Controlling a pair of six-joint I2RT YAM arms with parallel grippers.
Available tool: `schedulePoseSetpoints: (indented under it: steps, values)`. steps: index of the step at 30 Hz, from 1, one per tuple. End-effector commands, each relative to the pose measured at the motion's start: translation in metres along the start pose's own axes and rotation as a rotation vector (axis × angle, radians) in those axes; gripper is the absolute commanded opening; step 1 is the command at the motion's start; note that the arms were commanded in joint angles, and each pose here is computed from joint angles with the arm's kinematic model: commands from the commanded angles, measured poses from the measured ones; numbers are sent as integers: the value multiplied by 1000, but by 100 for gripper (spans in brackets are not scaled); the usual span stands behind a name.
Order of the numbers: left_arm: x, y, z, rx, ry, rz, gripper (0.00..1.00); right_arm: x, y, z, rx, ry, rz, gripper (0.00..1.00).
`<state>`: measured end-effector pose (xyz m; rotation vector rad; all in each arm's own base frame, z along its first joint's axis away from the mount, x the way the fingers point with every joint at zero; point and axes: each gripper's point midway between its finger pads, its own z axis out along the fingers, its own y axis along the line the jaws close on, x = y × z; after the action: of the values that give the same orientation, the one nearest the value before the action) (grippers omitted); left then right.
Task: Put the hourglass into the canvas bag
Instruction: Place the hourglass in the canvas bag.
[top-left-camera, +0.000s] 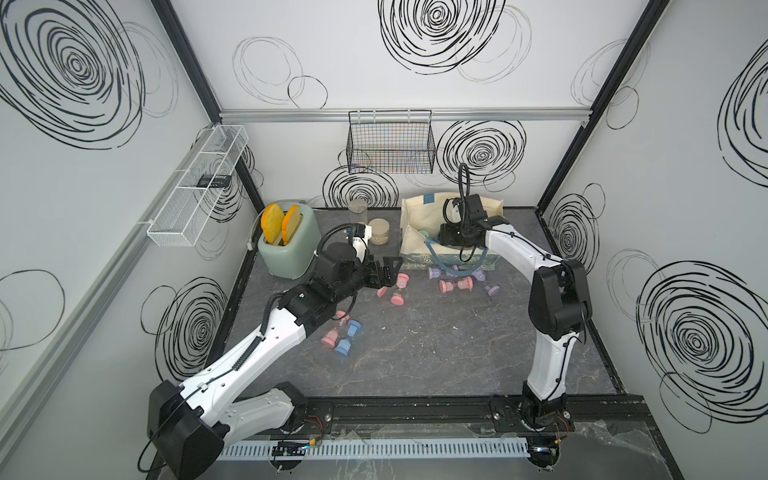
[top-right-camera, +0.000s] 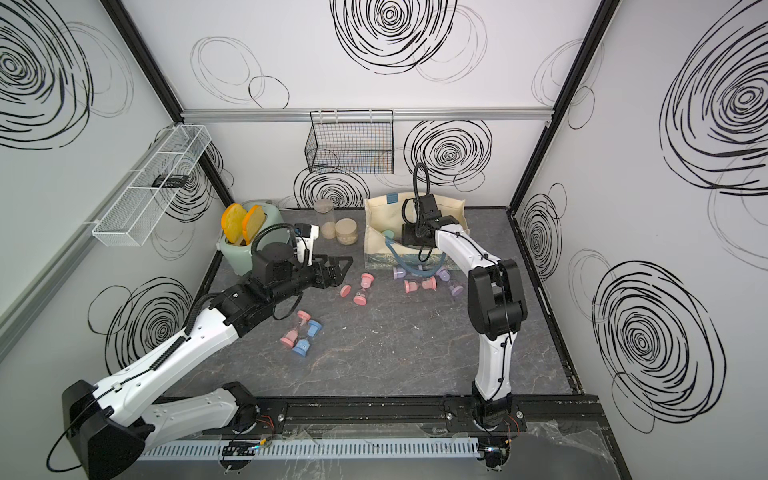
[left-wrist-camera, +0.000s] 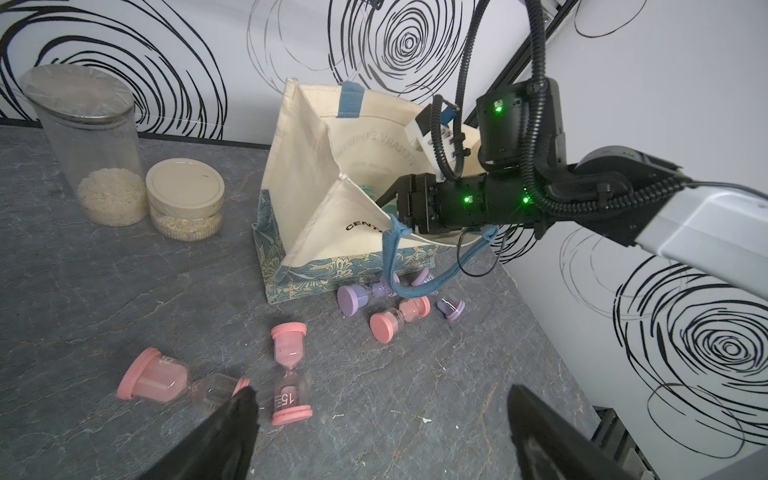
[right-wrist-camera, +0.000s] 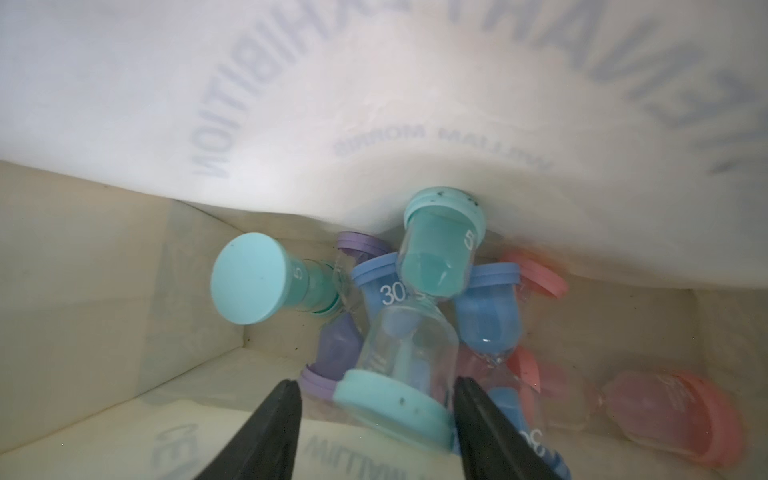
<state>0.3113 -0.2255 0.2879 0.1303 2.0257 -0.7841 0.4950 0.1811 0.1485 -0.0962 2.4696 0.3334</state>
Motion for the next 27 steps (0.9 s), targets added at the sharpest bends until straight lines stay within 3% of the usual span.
schedulePoseSetpoints:
  steps: [1,15,21,27]
  values:
    - [-10,-2,-5,13,-40,-11,96,-25,15,-39,-43,-69,-20,68]
    - [-3,8,-21,-17,-41,-11,96,-36,46,-126,-101,-244,-66,84]
    - [8,22,-31,-63,-23,-5,96,-7,75,-145,-82,-260,-104,88]
    - [19,35,-44,-98,-22,-8,96,47,117,-137,-110,-217,-173,89]
